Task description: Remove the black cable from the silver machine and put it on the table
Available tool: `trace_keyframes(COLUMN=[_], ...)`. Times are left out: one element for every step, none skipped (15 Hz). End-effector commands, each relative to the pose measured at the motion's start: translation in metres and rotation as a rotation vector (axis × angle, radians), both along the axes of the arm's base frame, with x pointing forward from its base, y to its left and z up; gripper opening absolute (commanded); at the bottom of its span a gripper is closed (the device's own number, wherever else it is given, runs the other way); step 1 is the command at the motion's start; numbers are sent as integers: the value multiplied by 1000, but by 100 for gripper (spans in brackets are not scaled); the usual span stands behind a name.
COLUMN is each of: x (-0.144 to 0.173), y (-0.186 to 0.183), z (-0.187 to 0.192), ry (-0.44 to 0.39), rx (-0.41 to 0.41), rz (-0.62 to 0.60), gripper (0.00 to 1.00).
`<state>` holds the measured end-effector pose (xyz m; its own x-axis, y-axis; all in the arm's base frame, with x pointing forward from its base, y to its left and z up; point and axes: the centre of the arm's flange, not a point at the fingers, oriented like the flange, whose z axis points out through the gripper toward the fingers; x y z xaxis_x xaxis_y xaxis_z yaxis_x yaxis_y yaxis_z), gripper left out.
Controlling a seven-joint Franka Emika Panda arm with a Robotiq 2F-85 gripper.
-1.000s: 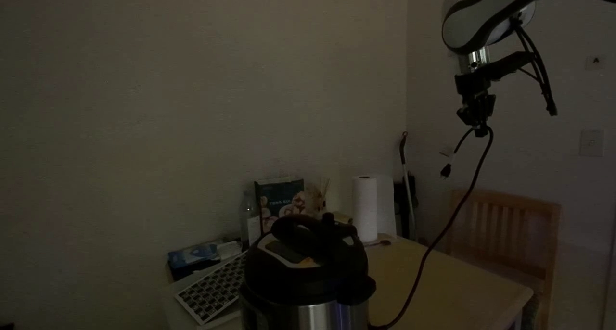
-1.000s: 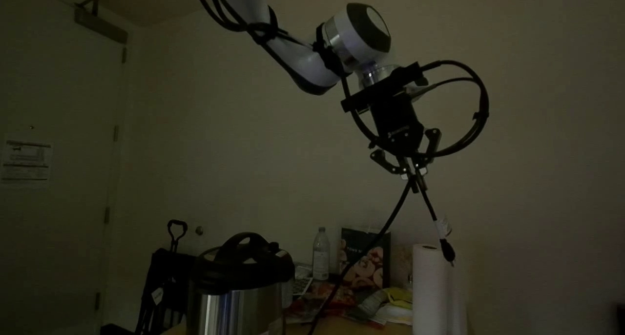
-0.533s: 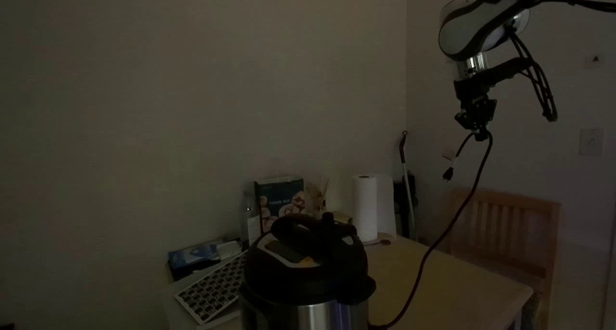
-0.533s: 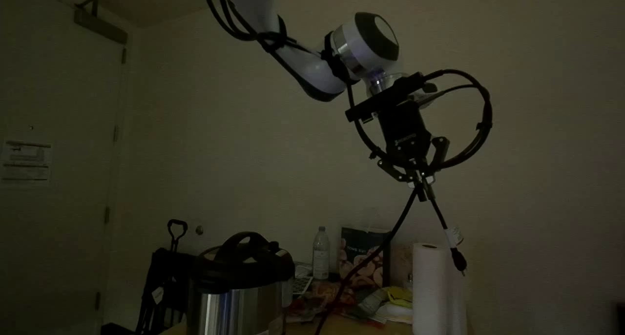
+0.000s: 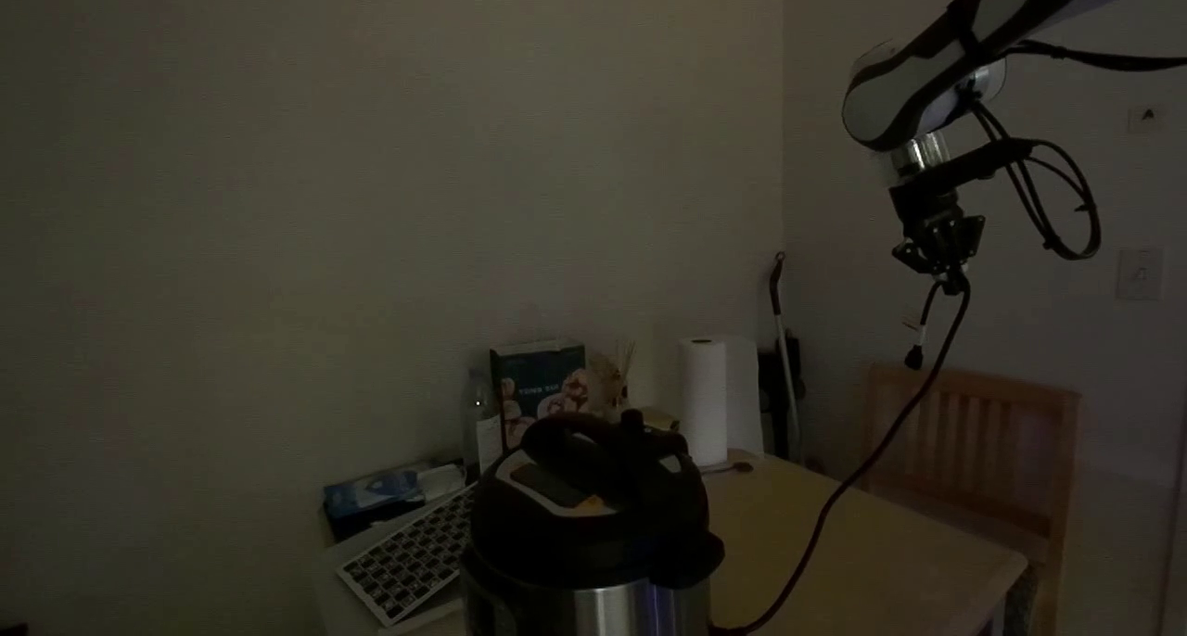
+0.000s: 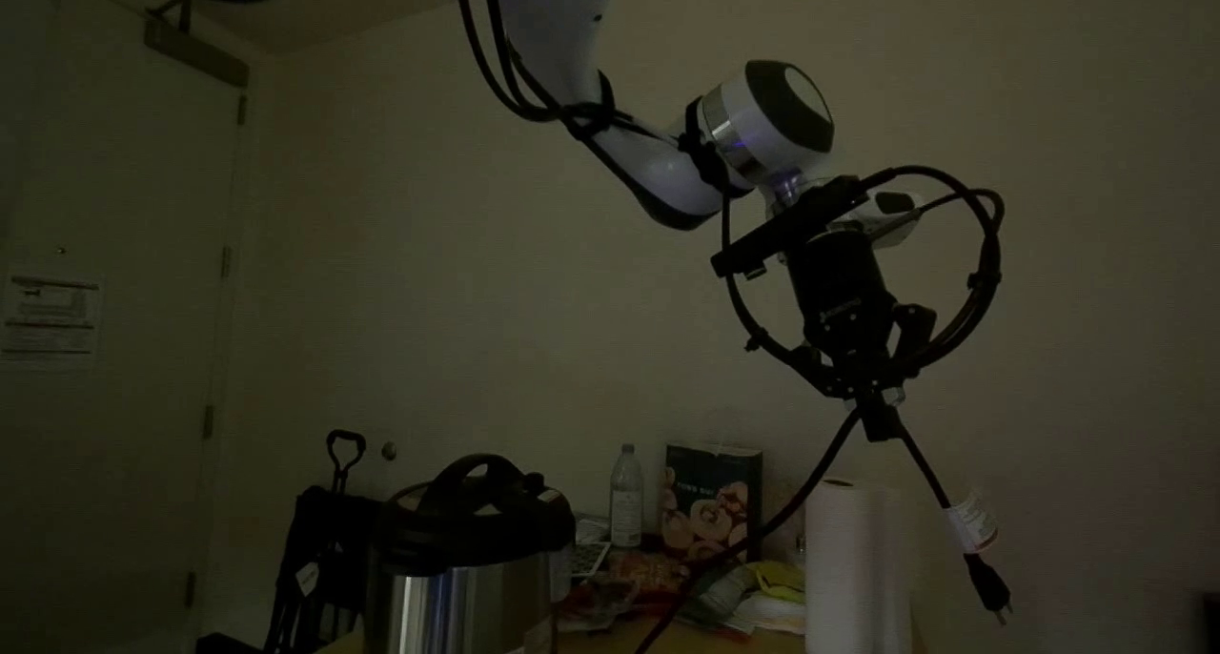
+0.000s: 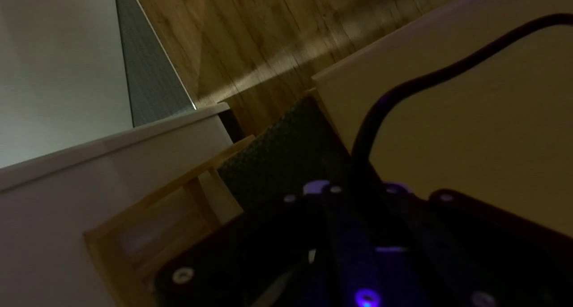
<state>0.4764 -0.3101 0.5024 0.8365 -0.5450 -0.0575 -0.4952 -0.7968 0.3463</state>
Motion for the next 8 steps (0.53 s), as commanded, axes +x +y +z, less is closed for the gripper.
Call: trace_keyframes(x=[10,11,12,13,15,16,17,17], y=[-11,-11,-11,-11,-11,-11,-11,-11], z=[3,3,4,5,7,9,10,12], ry=[31,36,36,38,37,36,33,31], rx=[-3,-4,-6,-9,-11,-13,-16,-19], rz=[-82,-88,-92,-93,-93,-93,-91,-91], gripper=[35,36,42,47,55,60,67,73])
